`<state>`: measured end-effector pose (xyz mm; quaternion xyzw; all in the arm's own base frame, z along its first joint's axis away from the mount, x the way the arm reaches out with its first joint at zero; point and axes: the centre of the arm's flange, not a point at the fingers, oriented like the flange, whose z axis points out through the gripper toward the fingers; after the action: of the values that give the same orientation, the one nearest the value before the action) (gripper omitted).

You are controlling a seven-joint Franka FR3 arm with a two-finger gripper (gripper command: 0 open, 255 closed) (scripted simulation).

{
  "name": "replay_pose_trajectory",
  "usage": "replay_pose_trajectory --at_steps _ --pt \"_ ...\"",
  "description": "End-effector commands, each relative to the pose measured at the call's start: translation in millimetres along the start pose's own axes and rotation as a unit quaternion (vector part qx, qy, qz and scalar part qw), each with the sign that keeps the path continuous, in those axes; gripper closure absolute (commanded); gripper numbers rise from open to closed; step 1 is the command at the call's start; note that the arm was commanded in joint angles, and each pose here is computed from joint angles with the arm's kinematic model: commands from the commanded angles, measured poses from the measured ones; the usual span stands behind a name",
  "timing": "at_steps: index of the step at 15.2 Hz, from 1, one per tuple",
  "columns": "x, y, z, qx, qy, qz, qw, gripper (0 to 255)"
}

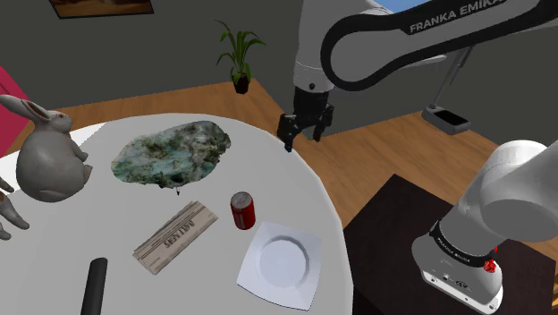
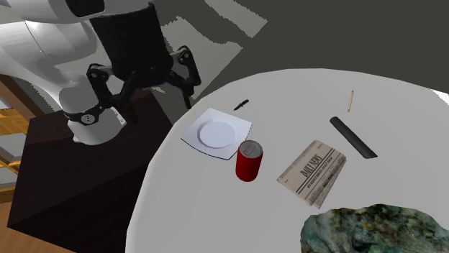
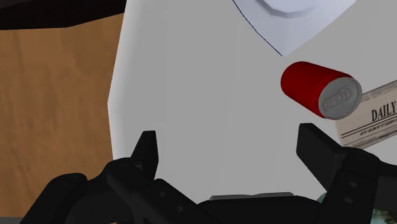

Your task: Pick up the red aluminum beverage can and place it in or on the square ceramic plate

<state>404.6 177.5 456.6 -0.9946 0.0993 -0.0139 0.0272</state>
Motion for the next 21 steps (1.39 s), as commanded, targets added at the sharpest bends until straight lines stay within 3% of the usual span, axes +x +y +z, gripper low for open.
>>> replay_pose_trajectory --at_steps 1,16,21 --pt "3 -20 18 -0.003 -0.001 0.002 1.0000 0" --pt "38 -178 144 -0.028 -0.011 0.014 0.9994 0" --pt "38 -177 166 -0.029 -0.011 0.014 0.9994 0"
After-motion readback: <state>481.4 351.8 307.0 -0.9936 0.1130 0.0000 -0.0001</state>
